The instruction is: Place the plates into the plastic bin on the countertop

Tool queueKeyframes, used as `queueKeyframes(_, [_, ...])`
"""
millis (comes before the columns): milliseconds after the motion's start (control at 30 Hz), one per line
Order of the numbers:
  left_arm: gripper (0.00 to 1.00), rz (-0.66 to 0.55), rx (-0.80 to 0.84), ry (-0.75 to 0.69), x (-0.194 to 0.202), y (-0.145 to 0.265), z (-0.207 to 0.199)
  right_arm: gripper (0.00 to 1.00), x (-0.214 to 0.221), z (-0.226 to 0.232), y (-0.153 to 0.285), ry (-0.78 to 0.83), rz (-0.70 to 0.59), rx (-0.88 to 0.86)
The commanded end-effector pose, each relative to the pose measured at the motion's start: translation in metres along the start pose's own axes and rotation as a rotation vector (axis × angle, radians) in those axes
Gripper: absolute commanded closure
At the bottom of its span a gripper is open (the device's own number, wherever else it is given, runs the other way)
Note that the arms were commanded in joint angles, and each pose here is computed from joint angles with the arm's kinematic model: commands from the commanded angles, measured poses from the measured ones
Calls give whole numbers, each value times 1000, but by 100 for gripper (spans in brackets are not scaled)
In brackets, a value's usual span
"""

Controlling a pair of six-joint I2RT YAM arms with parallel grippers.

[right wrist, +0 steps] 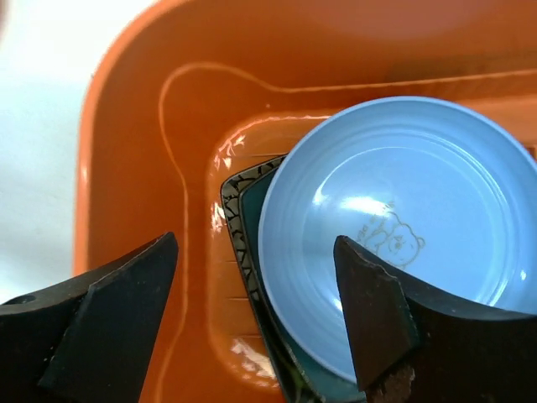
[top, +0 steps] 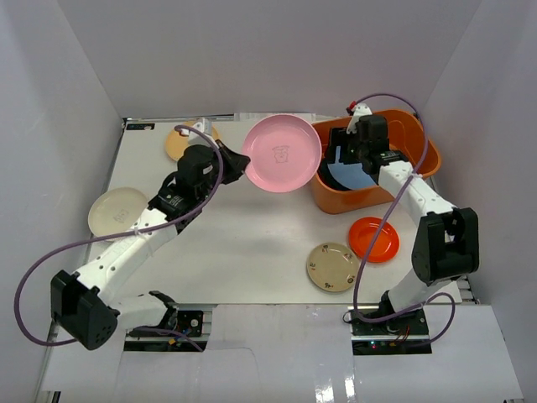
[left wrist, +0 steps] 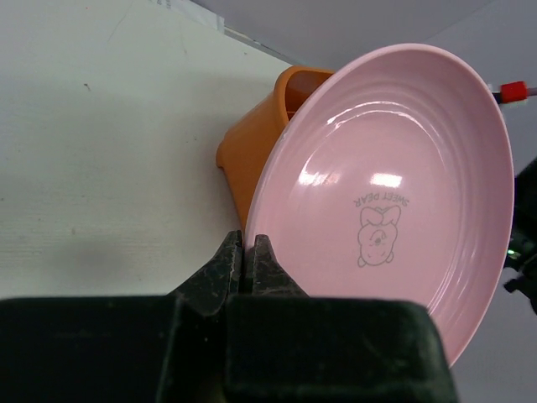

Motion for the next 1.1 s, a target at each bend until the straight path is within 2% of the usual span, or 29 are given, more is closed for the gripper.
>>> queueKeyframes(0, [100,-93,33,-32,-22,-6,-33,19,-71,13,58,-139,-204,-44])
queueKeyframes(100, [100,-102,8,-86,-18,-22,-49,21,-97,-1,106,-234,-331,-24])
queueKeyframes(167, [100,-79,-4,-107,-6,-38,-56,26,-108,-15,134,-281,-417,22])
queueKeyframes(200, [100,-102,-4,-113,-14,-42,-64,28,-117,-8,165,-292,-492,-1])
queueKeyframes(267, [100,-70,-16,-142,3,-63,-73,49,-124,-7,202,-295,-602,14])
queueKeyframes(300, [100,-96,-1,-153,-7,-68,-87,59,-124,-3,211,-294,-620,-1])
queueKeyframes(333, [100,-100,-12,-167,-6,-77,-92,75,-124,2,218,-295,-629,-29])
queueKeyframes(367, [100,-62,-26,-194,14,-96,-94,80,-122,12,229,-282,-629,-92])
queueKeyframes(400, [100,-89,-1,-192,3,-101,-112,82,-120,17,233,-291,-626,-123])
queueKeyframes(433, [100,-89,-2,-203,5,-109,-118,82,-114,22,232,-284,-607,-162])
queueKeyframes(467, [100,-40,-21,-238,31,-127,-119,83,-112,27,240,-282,-620,-191])
queueKeyframes(500, [100,-80,-2,-242,16,-132,-137,82,-108,30,242,-295,-621,-215])
queueKeyframes(533, [100,-77,-6,-254,21,-139,-143,82,-99,32,238,-297,-596,-244])
queueKeyframes(567, [100,-30,-31,-284,44,-159,-138,81,-97,37,245,-295,-608,-275])
queueKeyframes(600, [100,-60,-11,-268,32,-164,-152,78,-93,40,245,-299,-596,-297])
queueKeyframes(667, [100,-10,-14,-286,59,-186,-152,76,-82,47,245,-304,-569,-364])
queueKeyframes(700, [100,-35,1,-274,52,-189,-162,76,-78,49,245,-303,-560,-380])
queueKeyframes(800, [100,-1,-14,-297,77,-211,-160,75,-73,47,250,-291,-567,-360])
queueKeyframes(933, [100,5,-23,-301,87,-224,-160,71,-71,49,260,-275,-592,-362])
queueKeyframes(967, [96,5,-26,-300,88,-226,-159,70,-71,49,260,-275,-589,-364])
queueKeyframes(1000, [82,8,-34,-303,91,-228,-157,69,-71,49,260,-275,-588,-364])
queueKeyframes(1067, [65,3,-40,-307,90,-229,-156,68,-71,50,262,-275,-587,-367])
Point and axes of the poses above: each gripper's point midway between its finger pads, its own y axis back along the fingers, its own z axis along the line the jaws close on, x = y × z, the point moved 4 cm from there along y, back along the fingers, and after that the axes turned 10 degrees about -y, right-handed, at the moved point
